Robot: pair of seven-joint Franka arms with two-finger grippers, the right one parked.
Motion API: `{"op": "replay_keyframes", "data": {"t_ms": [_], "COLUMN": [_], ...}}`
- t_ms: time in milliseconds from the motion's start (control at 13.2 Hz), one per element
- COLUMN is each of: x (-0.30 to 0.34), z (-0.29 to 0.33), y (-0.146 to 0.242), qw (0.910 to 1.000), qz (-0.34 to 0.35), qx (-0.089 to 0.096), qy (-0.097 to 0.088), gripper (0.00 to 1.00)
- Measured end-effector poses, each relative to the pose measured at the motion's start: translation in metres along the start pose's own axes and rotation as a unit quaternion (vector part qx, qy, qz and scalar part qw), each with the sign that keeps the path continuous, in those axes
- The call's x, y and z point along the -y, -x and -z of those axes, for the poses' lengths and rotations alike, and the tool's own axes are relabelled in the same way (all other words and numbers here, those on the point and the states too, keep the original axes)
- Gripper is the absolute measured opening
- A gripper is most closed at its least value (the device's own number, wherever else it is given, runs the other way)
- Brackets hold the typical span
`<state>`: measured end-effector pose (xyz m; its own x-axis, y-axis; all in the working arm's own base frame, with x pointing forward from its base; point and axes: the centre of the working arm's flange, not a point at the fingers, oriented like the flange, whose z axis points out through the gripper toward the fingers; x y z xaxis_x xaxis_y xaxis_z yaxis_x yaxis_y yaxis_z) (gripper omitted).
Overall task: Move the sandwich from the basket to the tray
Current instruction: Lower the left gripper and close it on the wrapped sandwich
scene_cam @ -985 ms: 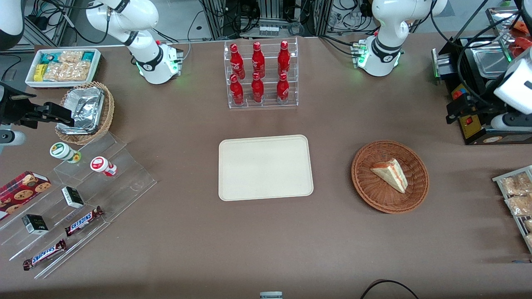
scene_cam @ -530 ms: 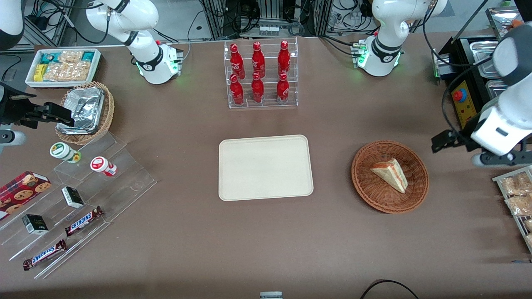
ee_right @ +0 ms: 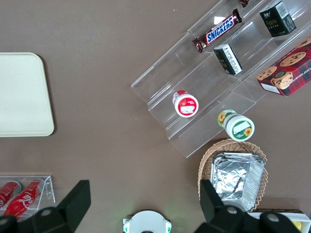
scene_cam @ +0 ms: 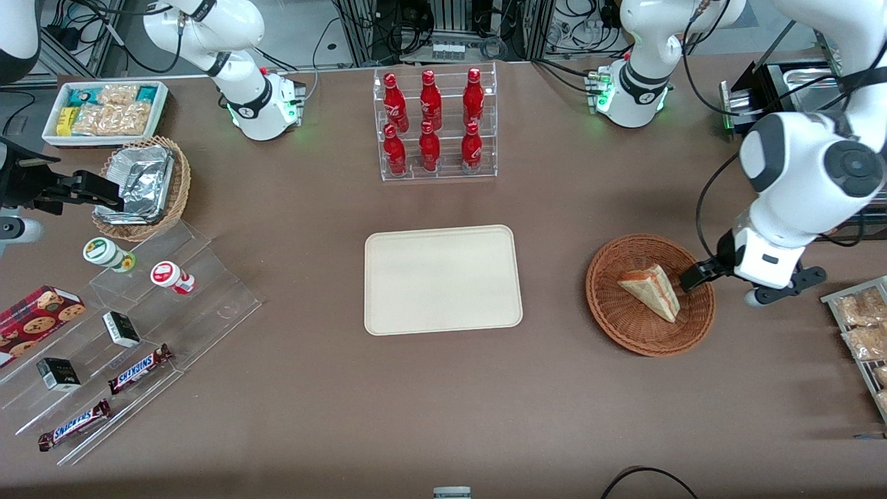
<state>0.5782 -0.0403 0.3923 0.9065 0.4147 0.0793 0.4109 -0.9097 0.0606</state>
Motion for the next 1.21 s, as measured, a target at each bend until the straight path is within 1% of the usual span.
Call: {"op": "replay_keyframes", "data": {"t_ms": [152,379,909,1212], "x": [-0.008,-0.015,-0.001,0.002], "z": [-0.022,-0.045,-0.082,-0.103], "y": [0.013,0.026,0.048,0.052], "qw": [0.9992,0.9969,0.9954,0.9939], "qz": [0.039,0.078,0.096,0.11], "qx": [-0.005,-0.006,0.003,-0.001], "qy": [0.005,0.009,0.002,0.007], "gripper": [1.0,1.0,1.0,1.0]}}
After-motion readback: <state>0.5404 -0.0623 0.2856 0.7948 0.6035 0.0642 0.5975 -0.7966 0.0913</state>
